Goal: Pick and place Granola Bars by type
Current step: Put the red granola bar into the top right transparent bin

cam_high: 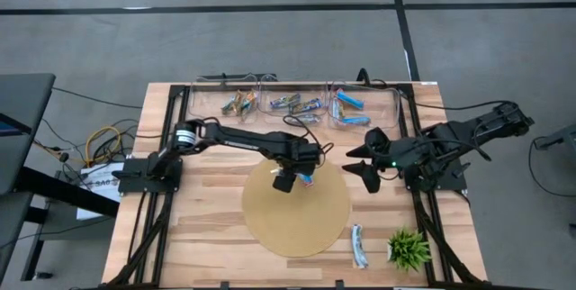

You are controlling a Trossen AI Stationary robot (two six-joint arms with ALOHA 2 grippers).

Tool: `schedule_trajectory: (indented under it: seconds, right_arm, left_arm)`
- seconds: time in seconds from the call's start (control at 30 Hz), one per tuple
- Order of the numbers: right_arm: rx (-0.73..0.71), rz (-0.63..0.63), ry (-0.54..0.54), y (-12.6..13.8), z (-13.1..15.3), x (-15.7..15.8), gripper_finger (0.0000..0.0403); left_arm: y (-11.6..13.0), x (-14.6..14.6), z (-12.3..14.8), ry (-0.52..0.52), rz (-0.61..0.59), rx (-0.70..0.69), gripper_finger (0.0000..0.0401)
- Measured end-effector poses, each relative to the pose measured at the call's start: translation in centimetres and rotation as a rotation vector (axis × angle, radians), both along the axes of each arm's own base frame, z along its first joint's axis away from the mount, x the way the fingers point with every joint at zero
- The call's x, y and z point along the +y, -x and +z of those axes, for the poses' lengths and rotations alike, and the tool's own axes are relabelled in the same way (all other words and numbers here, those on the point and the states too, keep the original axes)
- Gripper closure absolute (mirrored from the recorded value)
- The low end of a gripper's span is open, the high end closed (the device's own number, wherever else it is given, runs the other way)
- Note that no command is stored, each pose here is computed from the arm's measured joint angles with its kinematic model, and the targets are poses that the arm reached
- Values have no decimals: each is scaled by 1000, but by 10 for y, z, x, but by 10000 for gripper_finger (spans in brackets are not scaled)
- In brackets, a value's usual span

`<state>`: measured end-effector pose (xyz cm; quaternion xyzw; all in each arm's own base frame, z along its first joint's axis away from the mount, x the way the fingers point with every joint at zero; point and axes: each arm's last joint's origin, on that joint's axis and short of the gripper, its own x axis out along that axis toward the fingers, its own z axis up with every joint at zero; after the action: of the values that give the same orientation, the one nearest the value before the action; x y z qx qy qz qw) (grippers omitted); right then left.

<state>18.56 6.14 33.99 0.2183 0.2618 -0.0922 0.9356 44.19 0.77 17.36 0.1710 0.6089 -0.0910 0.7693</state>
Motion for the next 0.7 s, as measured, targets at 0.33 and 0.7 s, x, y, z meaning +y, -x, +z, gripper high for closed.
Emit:
schedule_trajectory:
  seconds: [0.33, 0.7]
  right_arm:
    - [-3, -12, -21, 0, 0, 0, 175]
    - [-3, -12, -22, 0, 0, 0, 175]
  left_arm:
    - [-12, -3, -15, -12, 54, -62, 215]
    - [-11, -6, -15, 122, 116, -61, 358]
